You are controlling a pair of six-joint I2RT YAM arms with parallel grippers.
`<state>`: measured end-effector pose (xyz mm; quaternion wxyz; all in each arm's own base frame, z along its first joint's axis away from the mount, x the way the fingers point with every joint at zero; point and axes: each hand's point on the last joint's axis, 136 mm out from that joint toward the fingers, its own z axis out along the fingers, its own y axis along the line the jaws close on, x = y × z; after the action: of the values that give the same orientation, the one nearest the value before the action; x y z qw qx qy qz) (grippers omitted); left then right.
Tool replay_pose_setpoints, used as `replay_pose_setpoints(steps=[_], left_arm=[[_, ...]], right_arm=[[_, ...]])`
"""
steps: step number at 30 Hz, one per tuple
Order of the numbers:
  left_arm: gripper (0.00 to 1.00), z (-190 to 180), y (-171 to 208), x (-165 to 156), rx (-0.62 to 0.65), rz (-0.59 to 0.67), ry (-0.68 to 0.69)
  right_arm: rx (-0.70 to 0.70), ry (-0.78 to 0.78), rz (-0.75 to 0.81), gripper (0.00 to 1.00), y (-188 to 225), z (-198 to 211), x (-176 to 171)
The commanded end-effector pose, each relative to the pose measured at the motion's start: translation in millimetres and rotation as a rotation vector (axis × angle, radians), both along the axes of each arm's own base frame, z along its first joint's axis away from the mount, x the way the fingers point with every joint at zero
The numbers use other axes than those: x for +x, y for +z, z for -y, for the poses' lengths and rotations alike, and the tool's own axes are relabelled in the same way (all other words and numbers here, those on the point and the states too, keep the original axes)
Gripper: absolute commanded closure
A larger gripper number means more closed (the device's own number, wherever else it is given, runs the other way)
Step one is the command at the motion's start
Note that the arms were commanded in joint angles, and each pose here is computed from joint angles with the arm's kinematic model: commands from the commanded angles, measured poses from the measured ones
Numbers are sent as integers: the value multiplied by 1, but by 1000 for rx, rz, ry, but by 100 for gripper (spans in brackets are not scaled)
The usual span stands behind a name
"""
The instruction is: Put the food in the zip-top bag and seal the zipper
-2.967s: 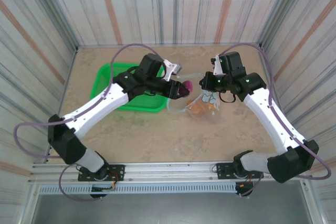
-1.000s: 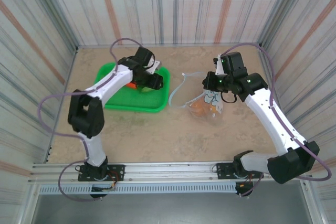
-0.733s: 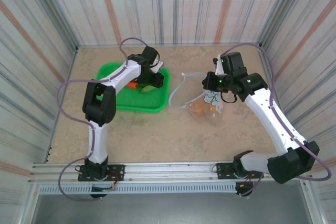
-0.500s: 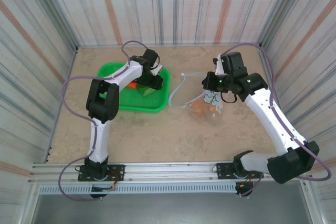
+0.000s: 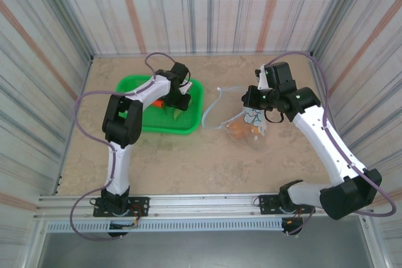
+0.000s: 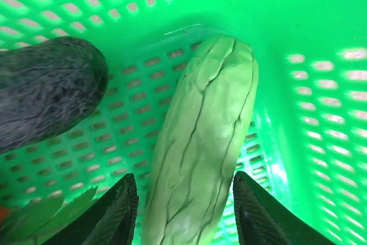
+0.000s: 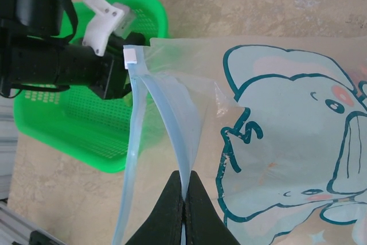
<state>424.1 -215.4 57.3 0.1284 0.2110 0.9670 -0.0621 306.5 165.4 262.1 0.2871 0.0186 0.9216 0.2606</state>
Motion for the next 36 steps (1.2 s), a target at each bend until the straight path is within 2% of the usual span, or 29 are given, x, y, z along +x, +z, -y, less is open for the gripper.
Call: replay_pose_setpoints(steps=[1,7,12,17,24,31,36], left_arm=[[53,4,33,-6,-55,33,8],[55,1,42,-6,-69,45,9],[40,6,30,-7,-73,16,-6],[38,2,1,-2,-24,-24,-7],[46,0,-13,6,29,-5,-1],[66,-3,-5,9,36,34,-1],[68,-1,9,7,8,56,-1]], right_arm=[[5,11,-5,100,-3,0,0],[6,6,5,100,-1,2,-2],[11,5,0,100,-2,2,-4],[18,11,2,100,1,1,-7],[20,13,7,100,5,1,-7],[17,12,9,100,6,2,-8],[17,12,12,100,6,1,-7]])
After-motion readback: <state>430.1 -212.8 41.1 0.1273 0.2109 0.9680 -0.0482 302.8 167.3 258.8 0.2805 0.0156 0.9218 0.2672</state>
